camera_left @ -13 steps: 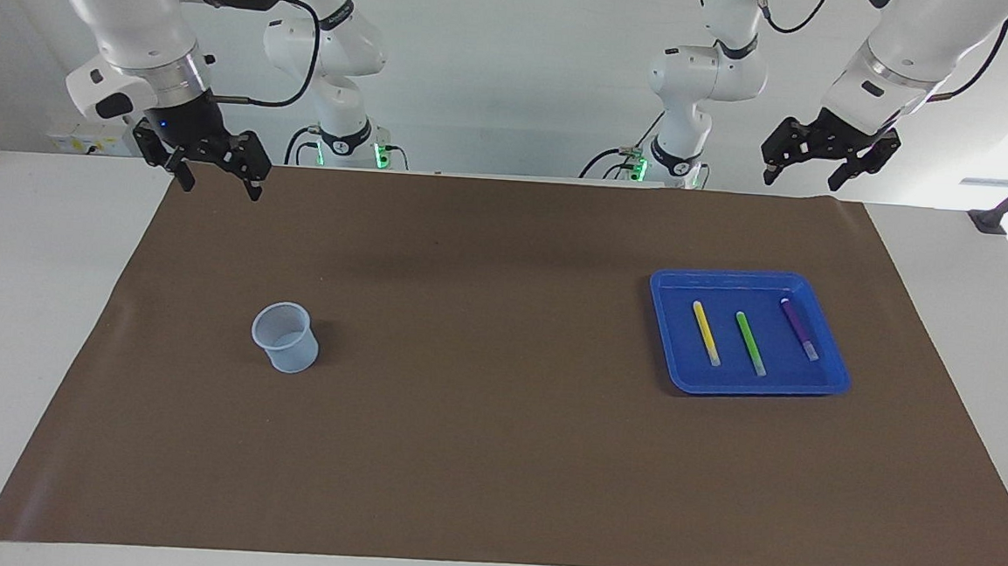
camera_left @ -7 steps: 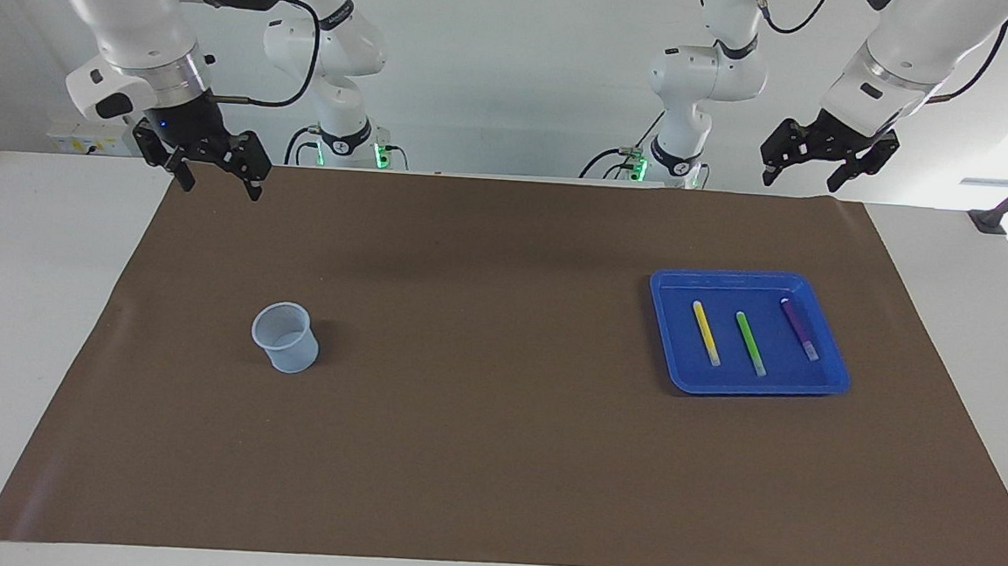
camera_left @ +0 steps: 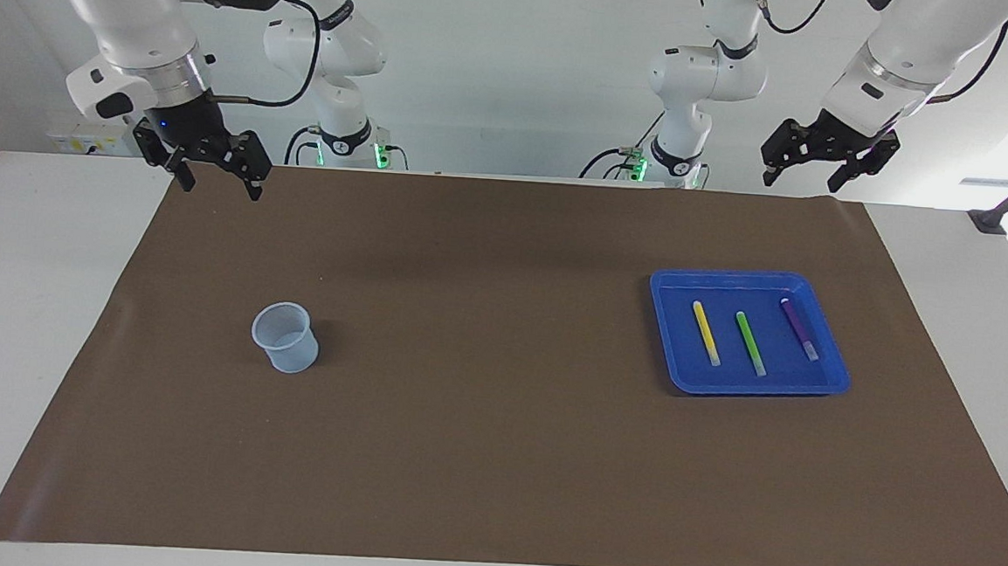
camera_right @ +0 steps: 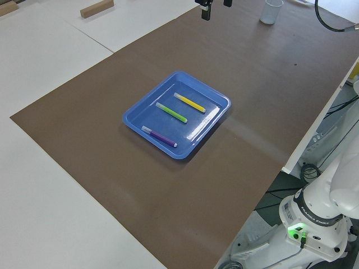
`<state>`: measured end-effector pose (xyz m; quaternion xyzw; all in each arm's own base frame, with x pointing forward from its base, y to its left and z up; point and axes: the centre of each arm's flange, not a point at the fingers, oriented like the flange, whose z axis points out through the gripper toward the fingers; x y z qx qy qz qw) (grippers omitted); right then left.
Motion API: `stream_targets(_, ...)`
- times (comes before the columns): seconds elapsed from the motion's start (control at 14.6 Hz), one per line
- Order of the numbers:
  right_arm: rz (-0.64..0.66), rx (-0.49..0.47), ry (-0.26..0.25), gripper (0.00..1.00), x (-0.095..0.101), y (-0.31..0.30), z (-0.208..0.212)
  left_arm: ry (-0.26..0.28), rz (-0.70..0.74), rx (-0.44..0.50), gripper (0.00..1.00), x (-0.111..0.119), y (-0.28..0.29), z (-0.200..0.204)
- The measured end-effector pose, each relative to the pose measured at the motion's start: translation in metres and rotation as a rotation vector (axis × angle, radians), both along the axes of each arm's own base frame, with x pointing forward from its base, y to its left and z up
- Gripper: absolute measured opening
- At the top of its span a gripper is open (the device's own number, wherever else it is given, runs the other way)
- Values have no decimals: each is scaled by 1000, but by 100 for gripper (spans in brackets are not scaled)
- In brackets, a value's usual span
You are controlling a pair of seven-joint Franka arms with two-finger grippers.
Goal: Transfer and insert pens with both arms
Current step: 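Move the left gripper over the purple pen in the blue tray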
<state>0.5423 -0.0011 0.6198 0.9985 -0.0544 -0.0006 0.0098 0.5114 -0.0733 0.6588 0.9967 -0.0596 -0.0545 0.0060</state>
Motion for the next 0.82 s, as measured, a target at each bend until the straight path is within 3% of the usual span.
stream_targets(0.48, 12, 0, -12, 100, 2, 6, 5, -18, 36, -3, 100, 6, 30, -39)
stream_targets(0.82, 12, 0, -26, 100, 17, 7, 7, -5, -18, -25, 100, 24, 106, -128)
